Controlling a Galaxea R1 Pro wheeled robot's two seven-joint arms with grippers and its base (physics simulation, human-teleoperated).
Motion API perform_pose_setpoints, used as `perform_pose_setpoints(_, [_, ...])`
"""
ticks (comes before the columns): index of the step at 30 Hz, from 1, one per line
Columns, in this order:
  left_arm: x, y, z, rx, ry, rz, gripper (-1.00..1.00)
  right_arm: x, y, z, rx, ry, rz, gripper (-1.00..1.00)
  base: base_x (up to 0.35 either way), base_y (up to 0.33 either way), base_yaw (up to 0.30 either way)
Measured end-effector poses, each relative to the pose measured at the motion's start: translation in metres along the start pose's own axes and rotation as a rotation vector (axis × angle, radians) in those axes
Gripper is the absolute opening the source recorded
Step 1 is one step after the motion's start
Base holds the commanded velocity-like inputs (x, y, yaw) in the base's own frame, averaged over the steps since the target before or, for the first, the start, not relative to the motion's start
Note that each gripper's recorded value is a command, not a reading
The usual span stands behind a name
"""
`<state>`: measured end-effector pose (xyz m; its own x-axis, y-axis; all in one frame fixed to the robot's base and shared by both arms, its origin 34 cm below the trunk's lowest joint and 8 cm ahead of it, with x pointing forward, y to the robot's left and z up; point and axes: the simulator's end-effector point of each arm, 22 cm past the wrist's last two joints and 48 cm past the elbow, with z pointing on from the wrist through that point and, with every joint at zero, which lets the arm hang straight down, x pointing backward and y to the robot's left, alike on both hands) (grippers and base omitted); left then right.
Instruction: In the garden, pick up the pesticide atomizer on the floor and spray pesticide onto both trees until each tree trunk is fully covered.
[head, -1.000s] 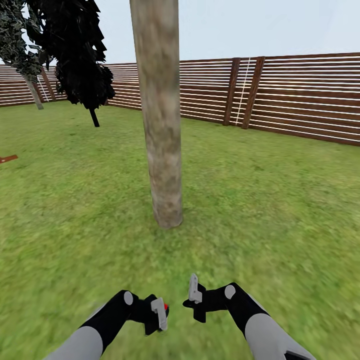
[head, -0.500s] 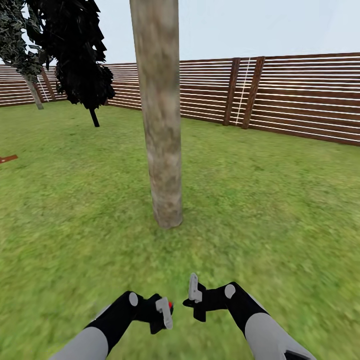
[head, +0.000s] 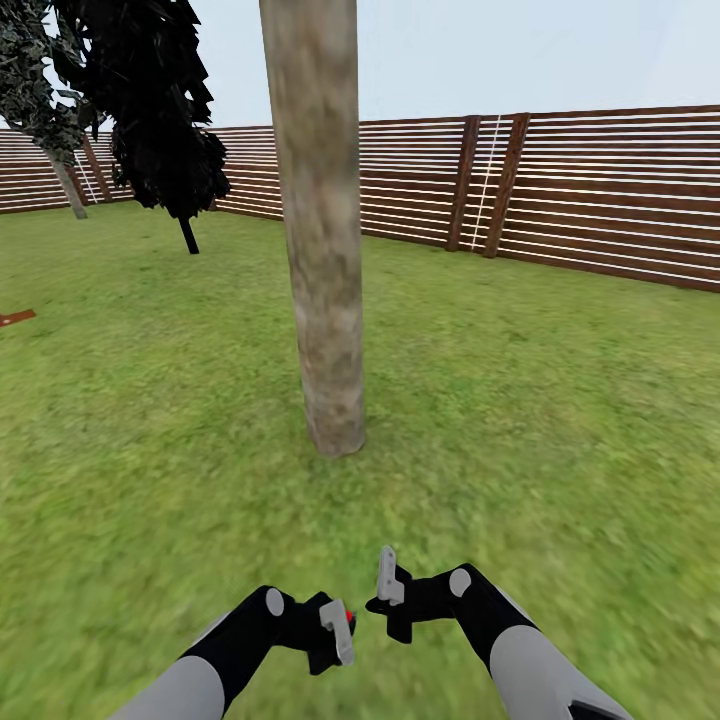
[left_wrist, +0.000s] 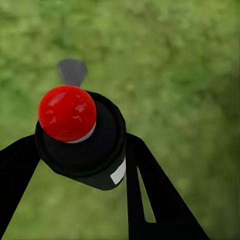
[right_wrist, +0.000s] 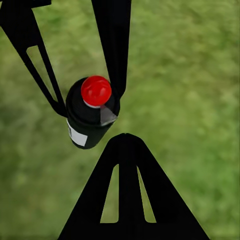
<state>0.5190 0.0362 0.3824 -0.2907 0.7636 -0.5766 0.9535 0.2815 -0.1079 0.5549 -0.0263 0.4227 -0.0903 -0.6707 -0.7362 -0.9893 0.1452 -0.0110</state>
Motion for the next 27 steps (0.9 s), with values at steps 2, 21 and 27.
perform_pose_setpoints(2, [0.0,0.0,0.0,-0.001,-0.001,-0.001,-1.0,0.0,0.0,0.0,0.0,0.0,0.001,-1.0,0.0,0.0,0.0])
perform_pose_setpoints(21, [-0.021,-0.005,0.006,0.001,-0.033,0.001,-1.0,0.0,0.0,0.0,0.001,-0.001,0.001,-1.0,0.0,0.0,0.0])
perform_pose_setpoints(27, [-0.022,-0.003,0.006,-0.008,-0.038,0.001,-1.0,0.0,0.0,0.0,0.001,-0.001,0.001,-1.0,0.0,0.0,0.0])
